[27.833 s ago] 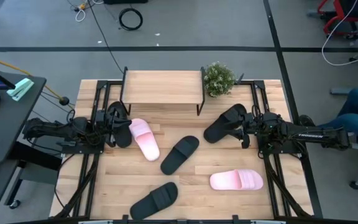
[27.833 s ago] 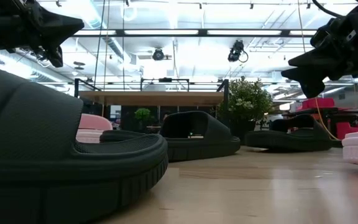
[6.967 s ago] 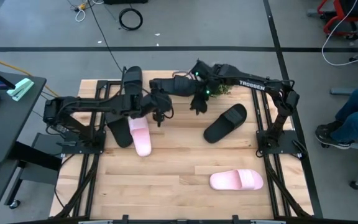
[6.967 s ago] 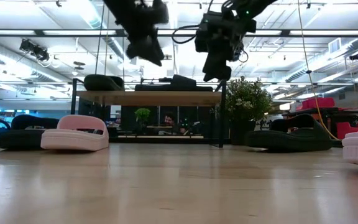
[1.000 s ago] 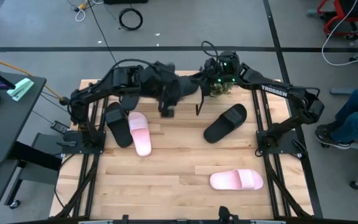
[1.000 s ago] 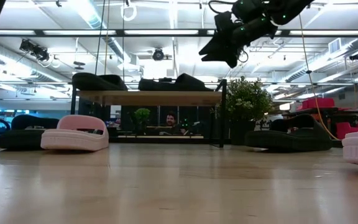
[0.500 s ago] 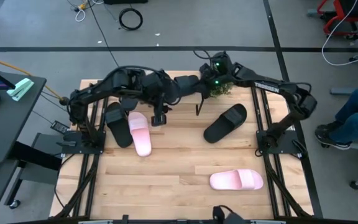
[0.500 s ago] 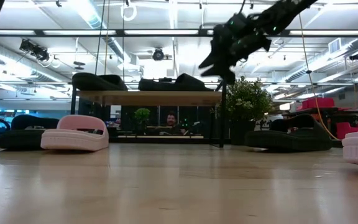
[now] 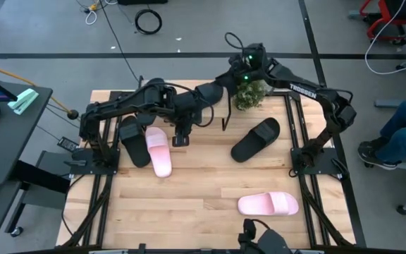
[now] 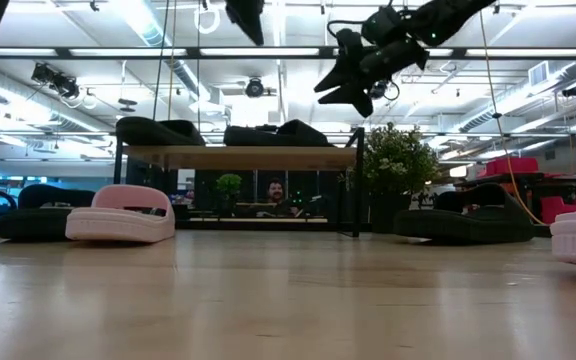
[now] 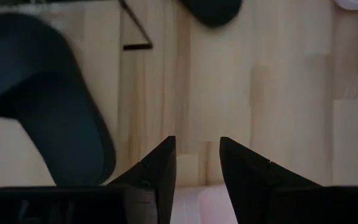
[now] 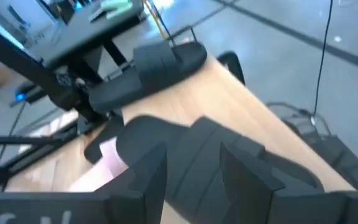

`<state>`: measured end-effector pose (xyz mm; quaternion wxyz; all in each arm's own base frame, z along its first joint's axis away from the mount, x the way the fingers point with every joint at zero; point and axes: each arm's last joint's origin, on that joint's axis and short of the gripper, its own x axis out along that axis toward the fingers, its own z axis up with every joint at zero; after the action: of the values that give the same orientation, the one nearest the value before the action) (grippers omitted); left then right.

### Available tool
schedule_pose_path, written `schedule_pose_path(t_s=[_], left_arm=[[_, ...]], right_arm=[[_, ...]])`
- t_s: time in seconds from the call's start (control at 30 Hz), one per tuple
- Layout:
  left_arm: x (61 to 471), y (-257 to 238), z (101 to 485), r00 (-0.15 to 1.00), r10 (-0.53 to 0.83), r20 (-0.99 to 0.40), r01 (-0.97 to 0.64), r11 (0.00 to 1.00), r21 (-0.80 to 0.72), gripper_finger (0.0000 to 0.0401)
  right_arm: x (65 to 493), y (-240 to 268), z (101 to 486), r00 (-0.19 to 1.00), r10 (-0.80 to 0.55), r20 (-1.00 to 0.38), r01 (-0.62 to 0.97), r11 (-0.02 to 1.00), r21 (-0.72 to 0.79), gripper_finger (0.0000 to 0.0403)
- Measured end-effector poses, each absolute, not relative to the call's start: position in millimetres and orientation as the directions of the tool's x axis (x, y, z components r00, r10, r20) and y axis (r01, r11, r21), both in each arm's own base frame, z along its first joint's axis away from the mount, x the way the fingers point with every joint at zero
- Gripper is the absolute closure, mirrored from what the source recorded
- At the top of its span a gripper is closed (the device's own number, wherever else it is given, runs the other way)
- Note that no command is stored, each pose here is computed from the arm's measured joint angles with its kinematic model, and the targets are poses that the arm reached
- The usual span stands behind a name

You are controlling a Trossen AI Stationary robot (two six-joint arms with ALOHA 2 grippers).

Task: Pick and place slides into the shelf
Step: Put the bottom left black slipper on the shelf

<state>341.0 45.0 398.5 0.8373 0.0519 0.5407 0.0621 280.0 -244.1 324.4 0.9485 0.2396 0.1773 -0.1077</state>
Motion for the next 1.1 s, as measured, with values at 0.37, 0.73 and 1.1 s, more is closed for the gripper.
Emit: schedule_pose_path(t_s=[0.37, 0.73, 1.1], left_arm=[[343.9, 96.8, 339.3, 0.277, 0.198, -0.940, -0.061, 0.980, 0.188, 0.0284], [354.7, 124.0, 307.1, 0.267, 0.491, -0.830, 0.113, 0.839, 0.532, 0.0283], [375.4, 139.6, 306.7, 0.351, 0.642, -0.681, 0.195, 0.662, 0.724, 0.0296]], right_arm=[[290.5, -223.4, 329.9, 0.896, -0.021, -0.444, 0.220, 0.889, 0.401, 0.0250], [265.6, -194.0, 342.5, 0.843, 0.117, -0.525, 0.115, 0.914, 0.388, 0.0250], [232.1, -167.6, 382.9, 0.875, 0.033, -0.483, 0.095, 0.967, 0.238, 0.0250]])
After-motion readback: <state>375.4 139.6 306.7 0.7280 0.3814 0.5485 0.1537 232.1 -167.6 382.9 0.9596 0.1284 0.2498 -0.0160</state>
